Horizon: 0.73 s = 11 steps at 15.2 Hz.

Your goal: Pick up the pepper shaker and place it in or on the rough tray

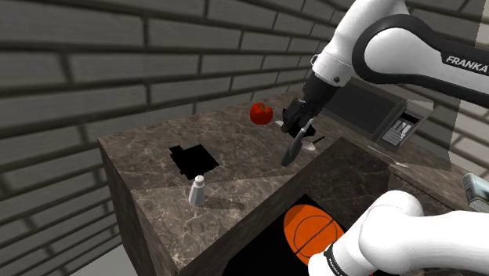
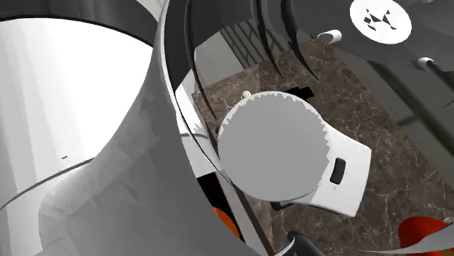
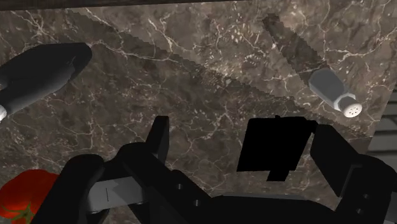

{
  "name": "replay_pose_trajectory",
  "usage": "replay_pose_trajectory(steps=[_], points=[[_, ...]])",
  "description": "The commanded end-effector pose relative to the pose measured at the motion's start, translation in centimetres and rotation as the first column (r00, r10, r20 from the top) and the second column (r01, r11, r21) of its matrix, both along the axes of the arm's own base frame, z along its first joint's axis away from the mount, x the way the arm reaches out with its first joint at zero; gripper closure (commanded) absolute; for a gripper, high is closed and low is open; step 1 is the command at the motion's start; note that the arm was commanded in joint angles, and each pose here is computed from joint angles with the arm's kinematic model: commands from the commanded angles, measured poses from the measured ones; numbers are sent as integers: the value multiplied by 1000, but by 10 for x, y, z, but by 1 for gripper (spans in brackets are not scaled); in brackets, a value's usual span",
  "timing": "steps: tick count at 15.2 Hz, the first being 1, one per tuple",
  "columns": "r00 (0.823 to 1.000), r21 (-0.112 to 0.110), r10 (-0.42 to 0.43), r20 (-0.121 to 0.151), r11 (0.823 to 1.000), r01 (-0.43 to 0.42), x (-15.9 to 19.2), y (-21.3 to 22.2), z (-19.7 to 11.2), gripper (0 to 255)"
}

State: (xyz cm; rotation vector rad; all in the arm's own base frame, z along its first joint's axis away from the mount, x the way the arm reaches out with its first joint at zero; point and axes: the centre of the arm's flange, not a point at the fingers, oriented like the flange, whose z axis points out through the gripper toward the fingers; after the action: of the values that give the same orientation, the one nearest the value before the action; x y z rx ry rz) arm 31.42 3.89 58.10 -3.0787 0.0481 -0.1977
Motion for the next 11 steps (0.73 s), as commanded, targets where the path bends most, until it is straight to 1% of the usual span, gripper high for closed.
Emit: replay_pose_trajectory(steps=[1,6,11], points=[[1000,0,-28,-3,1000,28,8,20,-16,0],[996,-2,-91,-13,996,91,27,70,-57,0],[988,-5,-155,-22,988,155,48,119,-98,0]])
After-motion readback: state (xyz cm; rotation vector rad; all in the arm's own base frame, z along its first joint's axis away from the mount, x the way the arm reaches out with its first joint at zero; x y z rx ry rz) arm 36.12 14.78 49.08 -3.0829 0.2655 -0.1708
